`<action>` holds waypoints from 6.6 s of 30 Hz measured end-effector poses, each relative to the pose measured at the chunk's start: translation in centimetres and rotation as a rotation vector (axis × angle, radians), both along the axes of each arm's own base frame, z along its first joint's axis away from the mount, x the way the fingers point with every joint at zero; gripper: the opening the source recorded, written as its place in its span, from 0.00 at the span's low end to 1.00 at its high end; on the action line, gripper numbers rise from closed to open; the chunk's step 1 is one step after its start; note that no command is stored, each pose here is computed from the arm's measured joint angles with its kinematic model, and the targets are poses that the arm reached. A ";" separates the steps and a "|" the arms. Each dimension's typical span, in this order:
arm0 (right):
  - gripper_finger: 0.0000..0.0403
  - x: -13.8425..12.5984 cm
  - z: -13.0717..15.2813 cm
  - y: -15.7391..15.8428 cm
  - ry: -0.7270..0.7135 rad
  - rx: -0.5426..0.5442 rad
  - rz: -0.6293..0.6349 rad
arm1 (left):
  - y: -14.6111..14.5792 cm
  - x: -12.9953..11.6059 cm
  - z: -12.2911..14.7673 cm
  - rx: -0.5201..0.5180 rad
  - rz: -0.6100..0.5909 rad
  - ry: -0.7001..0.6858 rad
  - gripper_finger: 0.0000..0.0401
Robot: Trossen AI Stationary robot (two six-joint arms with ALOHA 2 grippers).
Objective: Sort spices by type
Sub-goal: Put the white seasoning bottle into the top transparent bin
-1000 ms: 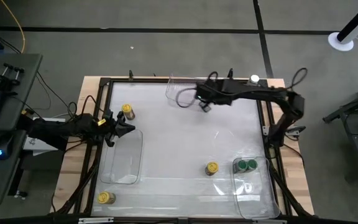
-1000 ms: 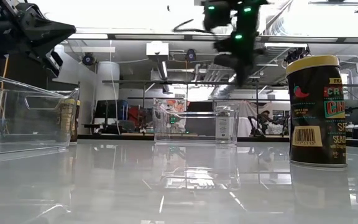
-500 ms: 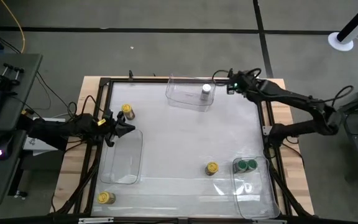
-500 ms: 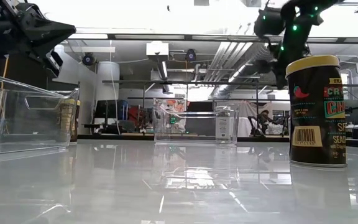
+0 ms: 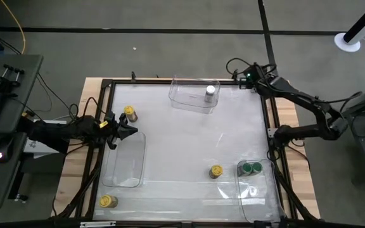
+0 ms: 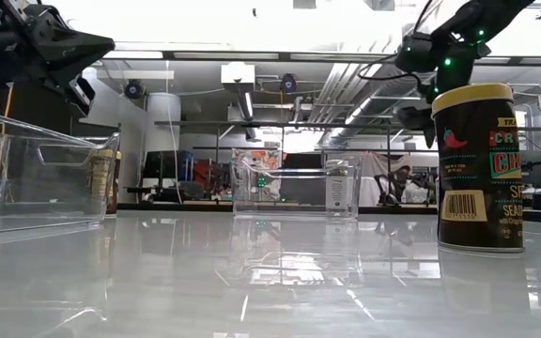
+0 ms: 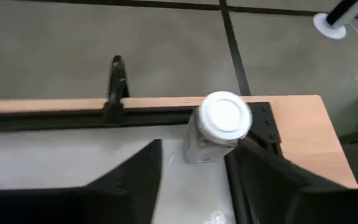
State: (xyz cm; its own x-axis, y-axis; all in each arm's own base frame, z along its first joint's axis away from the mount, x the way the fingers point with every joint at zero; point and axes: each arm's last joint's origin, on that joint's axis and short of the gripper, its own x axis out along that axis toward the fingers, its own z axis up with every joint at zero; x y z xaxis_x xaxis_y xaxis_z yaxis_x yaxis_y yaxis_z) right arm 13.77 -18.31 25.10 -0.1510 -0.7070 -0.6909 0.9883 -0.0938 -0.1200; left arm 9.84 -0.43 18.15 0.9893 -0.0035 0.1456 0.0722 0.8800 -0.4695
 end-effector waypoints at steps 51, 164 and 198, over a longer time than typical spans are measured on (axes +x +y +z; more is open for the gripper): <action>0.00 1.6 -0.9 -8.2 0.113 0.224 -0.406 | 0.0 0.0 0.0 0.000 0.000 0.000 0.00; 0.00 4.5 -3.4 -6.5 0.232 0.401 -0.239 | 0.0 0.0 0.0 0.000 0.000 0.000 0.00; 0.00 4.5 -2.7 -7.2 0.088 0.411 -0.216 | 0.0 0.0 0.0 0.000 0.000 0.000 0.00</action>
State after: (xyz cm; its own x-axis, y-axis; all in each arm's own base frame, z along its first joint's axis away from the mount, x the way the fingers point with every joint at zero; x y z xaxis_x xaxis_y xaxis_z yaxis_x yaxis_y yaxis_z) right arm 18.22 -25.49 22.38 -0.3356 -0.3233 -0.8848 0.9356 -0.2234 -0.2732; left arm 9.84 -0.43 18.15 0.9893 -0.0035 0.1455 0.0722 0.8800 -0.4695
